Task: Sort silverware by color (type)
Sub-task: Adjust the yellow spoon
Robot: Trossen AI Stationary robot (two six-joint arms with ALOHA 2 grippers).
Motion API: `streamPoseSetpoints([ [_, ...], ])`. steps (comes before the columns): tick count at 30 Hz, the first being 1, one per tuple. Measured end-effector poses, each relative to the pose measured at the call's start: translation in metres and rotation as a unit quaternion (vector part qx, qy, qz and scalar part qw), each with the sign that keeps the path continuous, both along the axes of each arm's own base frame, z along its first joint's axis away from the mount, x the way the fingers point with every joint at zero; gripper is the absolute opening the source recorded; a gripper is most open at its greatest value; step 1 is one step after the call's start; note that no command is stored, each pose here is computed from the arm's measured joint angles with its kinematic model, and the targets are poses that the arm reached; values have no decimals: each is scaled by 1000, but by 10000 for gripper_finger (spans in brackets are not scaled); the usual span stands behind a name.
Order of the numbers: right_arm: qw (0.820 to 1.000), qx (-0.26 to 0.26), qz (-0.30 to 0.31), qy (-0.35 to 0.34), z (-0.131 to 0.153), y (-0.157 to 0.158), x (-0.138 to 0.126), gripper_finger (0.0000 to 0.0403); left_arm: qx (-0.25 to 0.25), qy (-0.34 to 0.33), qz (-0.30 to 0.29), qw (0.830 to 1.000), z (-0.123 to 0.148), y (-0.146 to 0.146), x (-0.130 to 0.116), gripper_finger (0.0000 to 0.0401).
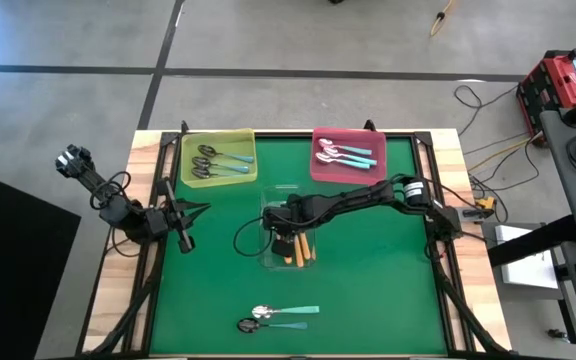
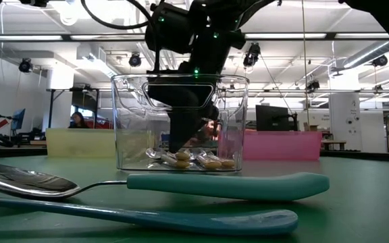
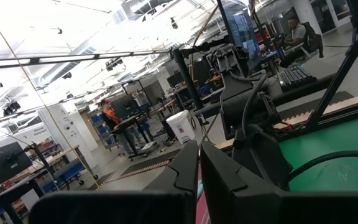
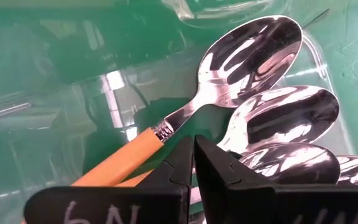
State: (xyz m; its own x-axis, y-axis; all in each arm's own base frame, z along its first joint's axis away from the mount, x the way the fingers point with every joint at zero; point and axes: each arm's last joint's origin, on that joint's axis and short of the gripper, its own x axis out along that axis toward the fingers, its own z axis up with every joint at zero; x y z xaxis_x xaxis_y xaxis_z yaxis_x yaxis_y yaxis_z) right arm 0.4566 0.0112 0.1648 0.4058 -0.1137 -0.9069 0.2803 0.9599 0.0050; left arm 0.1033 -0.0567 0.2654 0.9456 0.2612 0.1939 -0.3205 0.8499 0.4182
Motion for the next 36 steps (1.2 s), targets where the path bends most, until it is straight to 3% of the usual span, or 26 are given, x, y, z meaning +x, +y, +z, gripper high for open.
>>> streamPoseSetpoints([
  [20, 1000, 23, -17, 1, -4, 1, -1, 9, 0, 0, 0, 1000, 0, 0, 0, 0],
  [28, 998, 47, -8, -32, -2, 2, 5, 9, 0, 0, 0, 1000, 0, 0, 0, 0],
  [36, 999, 43, -4, -13, -3, 2, 2, 9, 0, 0, 0, 1000, 0, 0, 0, 0],
])
